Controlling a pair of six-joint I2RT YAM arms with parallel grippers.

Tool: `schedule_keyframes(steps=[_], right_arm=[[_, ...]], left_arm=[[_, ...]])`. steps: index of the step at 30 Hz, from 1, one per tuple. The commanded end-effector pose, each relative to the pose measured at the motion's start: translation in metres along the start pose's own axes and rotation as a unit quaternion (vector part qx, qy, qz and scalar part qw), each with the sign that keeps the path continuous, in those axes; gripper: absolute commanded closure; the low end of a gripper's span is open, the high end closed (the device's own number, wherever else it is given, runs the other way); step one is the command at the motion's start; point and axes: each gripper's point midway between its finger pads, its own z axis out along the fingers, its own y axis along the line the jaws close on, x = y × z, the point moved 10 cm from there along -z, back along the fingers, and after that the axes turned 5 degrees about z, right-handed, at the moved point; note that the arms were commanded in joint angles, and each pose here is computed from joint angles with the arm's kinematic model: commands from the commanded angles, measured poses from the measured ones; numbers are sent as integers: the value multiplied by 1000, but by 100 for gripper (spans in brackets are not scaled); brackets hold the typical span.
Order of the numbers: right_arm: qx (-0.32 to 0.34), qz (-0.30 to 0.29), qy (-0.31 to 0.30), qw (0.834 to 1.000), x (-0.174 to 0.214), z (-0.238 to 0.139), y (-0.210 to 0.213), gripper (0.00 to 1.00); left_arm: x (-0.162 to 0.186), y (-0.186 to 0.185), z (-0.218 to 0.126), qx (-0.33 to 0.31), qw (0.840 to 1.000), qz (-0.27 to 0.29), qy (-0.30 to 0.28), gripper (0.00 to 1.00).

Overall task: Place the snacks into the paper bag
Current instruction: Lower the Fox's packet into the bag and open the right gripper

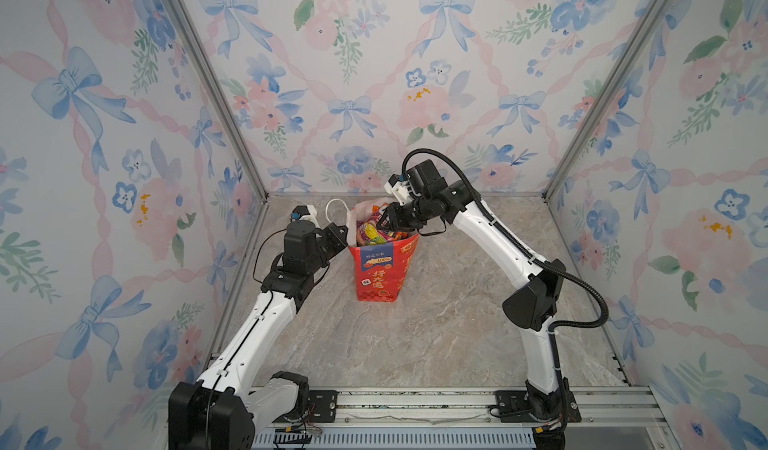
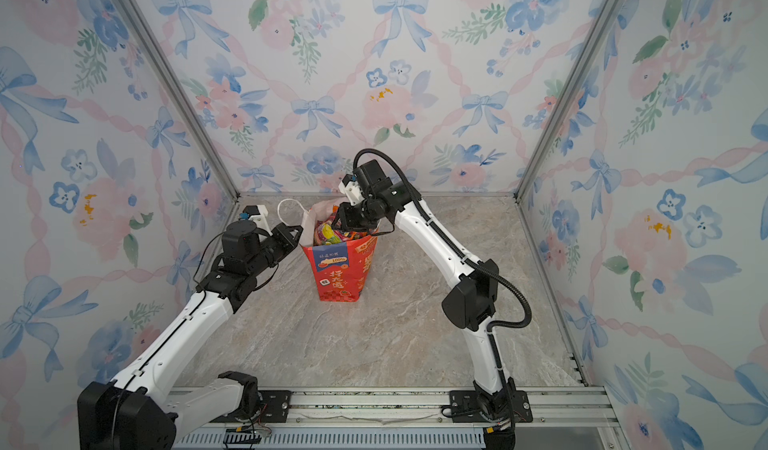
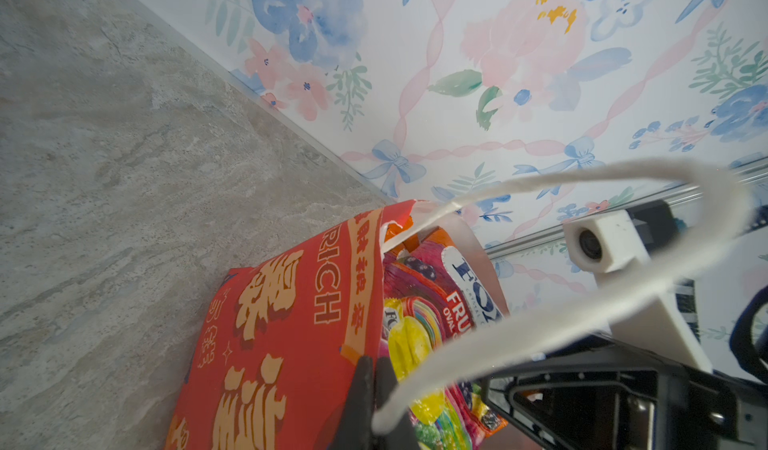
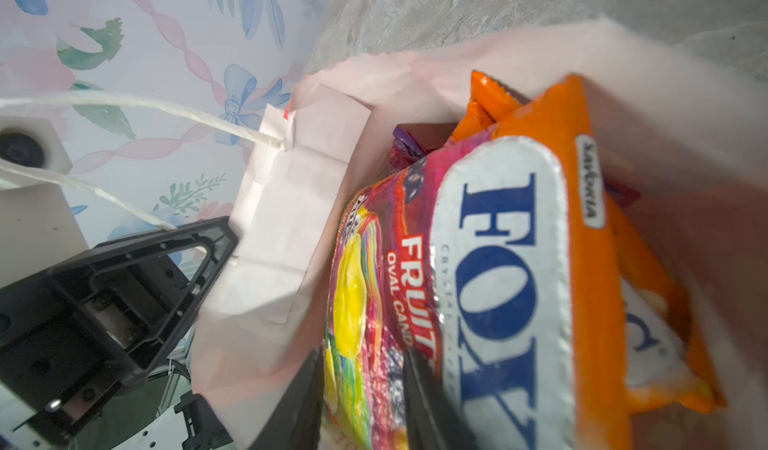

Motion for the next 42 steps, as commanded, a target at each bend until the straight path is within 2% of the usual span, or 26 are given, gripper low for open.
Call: schedule_keyframes(steps=[1,7,13,18,25,33,42], right_arm=[[18,-5,9,1000,8,-4,1,65],[14,-14,6,1000,4,-6,6,65],[-29,-54,-51,997,-6,-30,32,64],[-23,-48,-57,997,-13,-30,28,64],[-2,-28,-47,998,-17,-13,11,64],[54,-20,-21,998,-11,1,-8,64],[80,-7,9,997,-6,16,-20,64]], left_arm=[[-6,-4,0,10,1000,4,-10,100],[-5,-4,-1,9,1000,4,-11,100],[-5,-3,0,9,1000,4,-11,100],[-5,-3,0,10,1000,4,-11,100],[-6,-4,-1,10,1000,4,-13,100],[-5,-3,0,9,1000,4,-11,100],[-6,-4,1,8,1000,4,-12,100]])
